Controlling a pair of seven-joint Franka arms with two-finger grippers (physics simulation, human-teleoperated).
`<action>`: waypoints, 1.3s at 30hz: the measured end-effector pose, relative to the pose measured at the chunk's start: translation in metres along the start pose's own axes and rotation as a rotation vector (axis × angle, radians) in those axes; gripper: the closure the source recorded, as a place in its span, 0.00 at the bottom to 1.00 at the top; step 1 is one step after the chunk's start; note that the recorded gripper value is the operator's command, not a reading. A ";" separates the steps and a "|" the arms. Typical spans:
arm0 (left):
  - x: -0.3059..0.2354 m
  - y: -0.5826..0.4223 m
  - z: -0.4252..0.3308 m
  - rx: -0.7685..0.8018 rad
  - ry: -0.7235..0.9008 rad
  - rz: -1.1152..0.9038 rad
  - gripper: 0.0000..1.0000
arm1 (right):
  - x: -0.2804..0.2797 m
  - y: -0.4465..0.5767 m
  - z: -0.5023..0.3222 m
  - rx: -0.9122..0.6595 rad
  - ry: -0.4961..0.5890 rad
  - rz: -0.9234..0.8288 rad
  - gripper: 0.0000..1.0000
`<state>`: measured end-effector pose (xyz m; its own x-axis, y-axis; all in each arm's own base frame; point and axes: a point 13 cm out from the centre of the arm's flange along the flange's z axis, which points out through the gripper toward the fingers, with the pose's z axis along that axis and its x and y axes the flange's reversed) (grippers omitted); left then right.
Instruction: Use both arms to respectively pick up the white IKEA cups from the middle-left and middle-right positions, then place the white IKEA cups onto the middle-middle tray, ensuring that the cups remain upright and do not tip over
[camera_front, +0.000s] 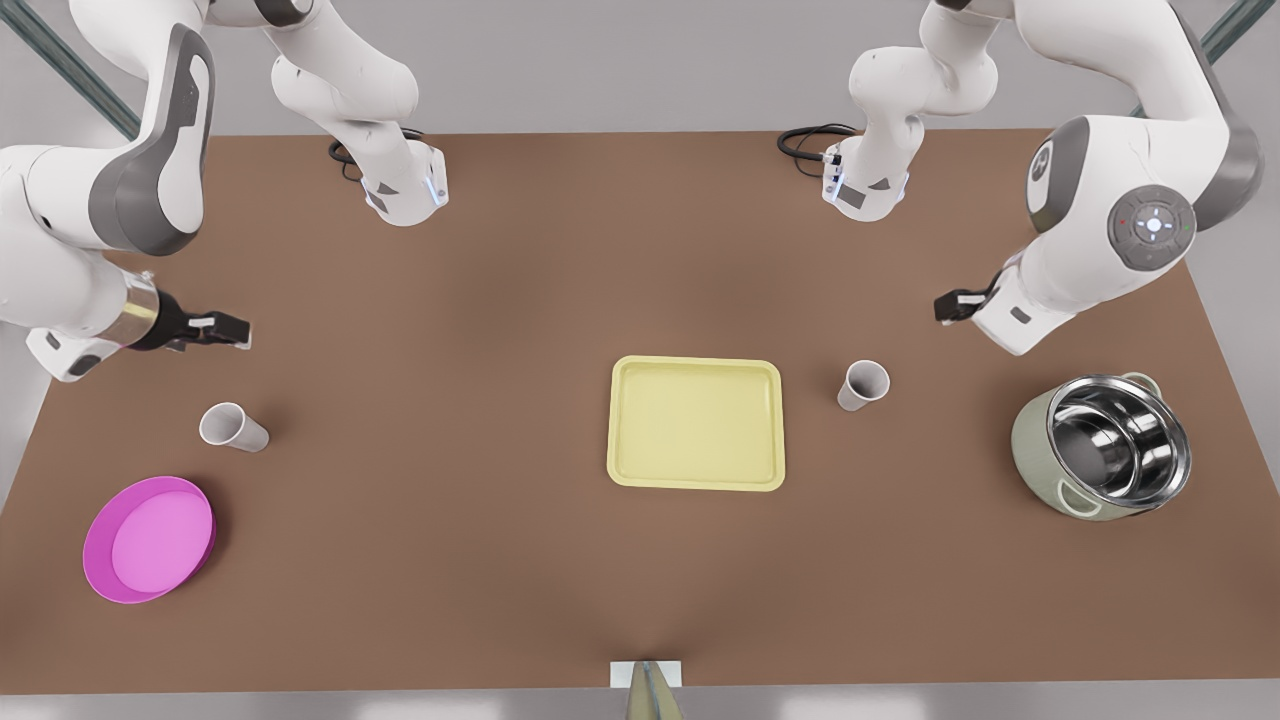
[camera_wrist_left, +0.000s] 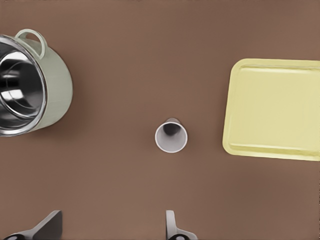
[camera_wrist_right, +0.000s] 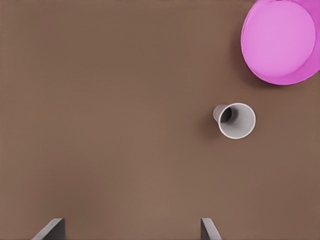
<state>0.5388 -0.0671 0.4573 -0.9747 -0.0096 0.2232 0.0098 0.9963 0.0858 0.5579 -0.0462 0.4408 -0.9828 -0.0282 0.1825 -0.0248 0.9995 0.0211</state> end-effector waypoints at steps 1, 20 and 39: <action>-0.002 -0.001 -0.001 0.004 -0.007 -0.001 0.00 | -0.002 -0.001 0.000 0.000 -0.006 -0.002 0.00; -0.053 -0.023 0.289 0.021 0.029 0.012 0.00 | -0.079 -0.252 0.273 -0.117 -0.003 0.151 0.00; -0.046 -0.031 0.351 0.087 0.072 -0.042 0.60 | -0.064 -0.227 0.347 -0.113 -0.014 -0.088 0.29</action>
<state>0.5048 -0.0677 0.1040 -0.9554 -0.0550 0.2902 -0.0536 0.9985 0.0130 0.5630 -0.2661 0.0835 -0.9801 -0.1151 0.1616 -0.0914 0.9849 0.1468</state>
